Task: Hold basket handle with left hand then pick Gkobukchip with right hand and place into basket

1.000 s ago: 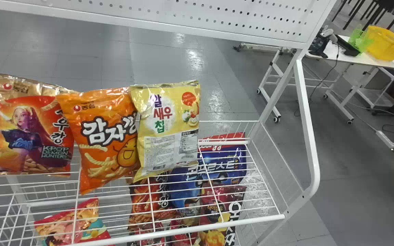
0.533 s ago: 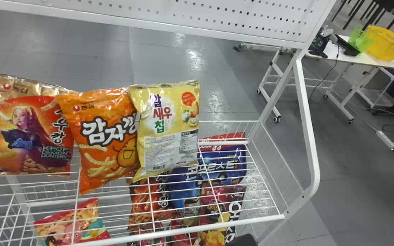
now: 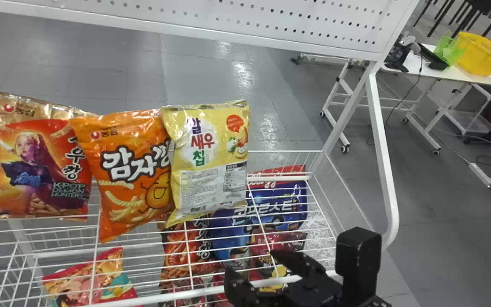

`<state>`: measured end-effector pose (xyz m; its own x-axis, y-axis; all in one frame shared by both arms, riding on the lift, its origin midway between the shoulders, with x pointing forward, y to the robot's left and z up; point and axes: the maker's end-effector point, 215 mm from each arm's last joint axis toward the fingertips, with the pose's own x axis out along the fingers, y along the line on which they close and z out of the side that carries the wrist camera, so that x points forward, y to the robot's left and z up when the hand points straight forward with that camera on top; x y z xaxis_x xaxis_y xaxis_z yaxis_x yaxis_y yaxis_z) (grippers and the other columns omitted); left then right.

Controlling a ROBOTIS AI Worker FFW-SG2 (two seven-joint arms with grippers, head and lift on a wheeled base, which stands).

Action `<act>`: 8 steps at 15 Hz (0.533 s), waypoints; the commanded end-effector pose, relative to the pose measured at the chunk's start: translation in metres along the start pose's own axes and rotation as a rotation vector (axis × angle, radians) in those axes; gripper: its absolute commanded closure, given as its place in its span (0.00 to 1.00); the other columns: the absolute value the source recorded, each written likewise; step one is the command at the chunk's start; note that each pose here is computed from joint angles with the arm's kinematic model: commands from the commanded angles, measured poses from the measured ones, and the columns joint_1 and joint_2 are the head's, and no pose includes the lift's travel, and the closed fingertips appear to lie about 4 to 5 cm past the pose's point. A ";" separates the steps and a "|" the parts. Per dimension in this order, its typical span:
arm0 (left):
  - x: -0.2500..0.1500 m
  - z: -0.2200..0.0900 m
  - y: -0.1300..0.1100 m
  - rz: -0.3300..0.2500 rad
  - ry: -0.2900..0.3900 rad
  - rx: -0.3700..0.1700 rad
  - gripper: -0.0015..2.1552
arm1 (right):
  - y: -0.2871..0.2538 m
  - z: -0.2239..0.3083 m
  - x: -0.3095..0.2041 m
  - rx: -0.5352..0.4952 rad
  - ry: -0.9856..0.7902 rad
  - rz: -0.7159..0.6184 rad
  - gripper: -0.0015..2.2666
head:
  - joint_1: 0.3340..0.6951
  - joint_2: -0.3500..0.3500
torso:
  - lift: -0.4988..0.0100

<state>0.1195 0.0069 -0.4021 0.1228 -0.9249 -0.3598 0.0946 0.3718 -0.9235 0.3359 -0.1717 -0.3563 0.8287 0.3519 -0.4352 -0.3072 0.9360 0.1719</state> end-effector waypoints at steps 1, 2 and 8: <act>0.001 -0.001 0.001 0.001 0.001 -0.003 0.67 | 0.004 0.030 -0.003 -0.019 -0.180 -0.008 0.03 | 1.00 0.00 | 0.92; 0.001 -0.001 0.002 0.003 0.002 -0.008 0.67 | 0.005 0.032 -0.006 -0.023 -0.215 -0.011 0.03 | 1.00 0.00 | 0.92; 0.005 -0.001 0.007 0.012 0.009 -0.010 0.67 | -0.001 0.047 -0.056 -0.037 -0.453 -0.060 0.03 | 1.00 0.00 | 0.92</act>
<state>0.1190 0.0054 -0.4106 0.1139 -0.9199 -0.3752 0.0837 0.3852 -0.9190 0.3193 -0.1891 -0.2973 0.9597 0.2769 -0.0476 -0.2692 0.9549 0.1255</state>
